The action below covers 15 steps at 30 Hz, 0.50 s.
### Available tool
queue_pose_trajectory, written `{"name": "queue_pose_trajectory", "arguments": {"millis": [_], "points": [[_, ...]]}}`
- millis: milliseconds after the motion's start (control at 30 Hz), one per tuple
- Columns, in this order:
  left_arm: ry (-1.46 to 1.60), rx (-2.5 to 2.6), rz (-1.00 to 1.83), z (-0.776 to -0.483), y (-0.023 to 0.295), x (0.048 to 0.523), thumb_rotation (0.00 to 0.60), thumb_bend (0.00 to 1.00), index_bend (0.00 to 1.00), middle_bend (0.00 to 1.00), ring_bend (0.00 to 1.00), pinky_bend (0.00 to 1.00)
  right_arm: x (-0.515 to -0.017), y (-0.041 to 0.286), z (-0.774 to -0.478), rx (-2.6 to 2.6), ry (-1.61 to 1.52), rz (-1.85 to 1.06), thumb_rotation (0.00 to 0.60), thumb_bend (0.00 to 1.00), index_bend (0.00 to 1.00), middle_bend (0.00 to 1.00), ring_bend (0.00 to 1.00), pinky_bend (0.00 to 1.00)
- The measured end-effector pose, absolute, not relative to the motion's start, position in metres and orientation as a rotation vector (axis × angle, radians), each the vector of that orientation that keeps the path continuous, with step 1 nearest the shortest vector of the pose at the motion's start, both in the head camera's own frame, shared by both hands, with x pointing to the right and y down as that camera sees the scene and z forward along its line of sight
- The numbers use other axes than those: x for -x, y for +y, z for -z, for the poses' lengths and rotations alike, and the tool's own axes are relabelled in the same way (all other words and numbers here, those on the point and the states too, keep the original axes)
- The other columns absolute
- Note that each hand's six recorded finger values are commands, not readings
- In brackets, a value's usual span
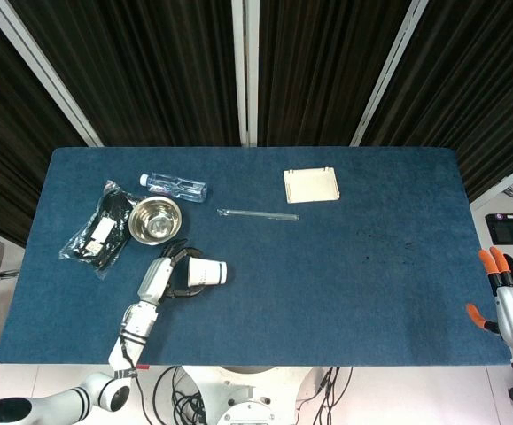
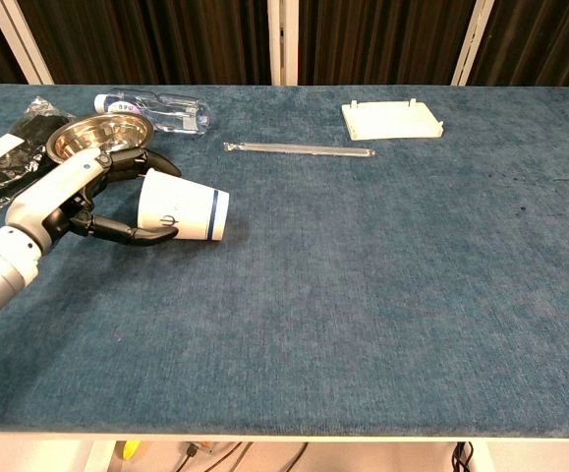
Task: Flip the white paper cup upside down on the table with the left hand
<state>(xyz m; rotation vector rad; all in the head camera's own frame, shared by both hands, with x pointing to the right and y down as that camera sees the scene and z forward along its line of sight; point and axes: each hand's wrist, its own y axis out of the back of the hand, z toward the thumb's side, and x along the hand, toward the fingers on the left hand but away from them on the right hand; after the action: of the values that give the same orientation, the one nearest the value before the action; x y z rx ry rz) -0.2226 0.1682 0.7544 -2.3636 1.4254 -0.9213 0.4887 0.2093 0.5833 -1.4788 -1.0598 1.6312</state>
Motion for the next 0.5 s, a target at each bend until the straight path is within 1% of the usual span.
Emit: {"name": "queue_pose_trajectory", "arguments": {"millis": [67, 100, 267, 400, 433, 500], "points": [[1.393, 2.369, 0.904, -0.752, 0.169, 0.221, 0.600, 0.19, 0.05, 0.14, 0.00, 0.06, -0.488, 0.209, -0.583, 1.480, -1.058, -1.631, 0.600, 0.20, 0.00, 0.00, 0.00, 0.00], [1.378, 2.366, 0.894, -0.751, 0.170, 0.221, 0.600, 0.19, 0.04, 0.12, 0.00, 0.06, -0.488, 0.209, -0.583, 1.479, -1.058, -1.630, 0.600, 0.20, 0.00, 0.00, 0.00, 0.00], [1.287, 2.312, 0.836, -0.738, 0.170, 0.223, 0.600, 0.19, 0.03, 0.09, 0.00, 0.05, -0.488, 0.208, -0.582, 1.475, -1.061, -1.629, 0.600, 0.21, 0.00, 0.00, 0.00, 0.00], [1.183, 2.242, 0.833, -0.729, 0.170, 0.224, 0.600, 0.19, 0.05, 0.10, 0.00, 0.05, -0.488, 0.209, -0.583, 1.474, -1.057, -1.634, 0.600, 0.21, 0.00, 0.00, 0.00, 0.00], [1.151, 2.219, 0.836, -0.727, 0.169, 0.223, 0.600, 0.19, 0.06, 0.10, 0.00, 0.05, -0.488, 0.209, -0.583, 1.474, -1.055, -1.636, 0.600, 0.21, 0.00, 0.00, 0.00, 0.00], [1.065, 2.153, 0.842, -0.721, 0.169, 0.221, 0.600, 0.19, 0.13, 0.12, 0.00, 0.05, -0.488, 0.210, -0.584, 1.476, -1.054, -1.637, 0.600, 0.21, 0.00, 0.00, 0.00, 0.00]]}}
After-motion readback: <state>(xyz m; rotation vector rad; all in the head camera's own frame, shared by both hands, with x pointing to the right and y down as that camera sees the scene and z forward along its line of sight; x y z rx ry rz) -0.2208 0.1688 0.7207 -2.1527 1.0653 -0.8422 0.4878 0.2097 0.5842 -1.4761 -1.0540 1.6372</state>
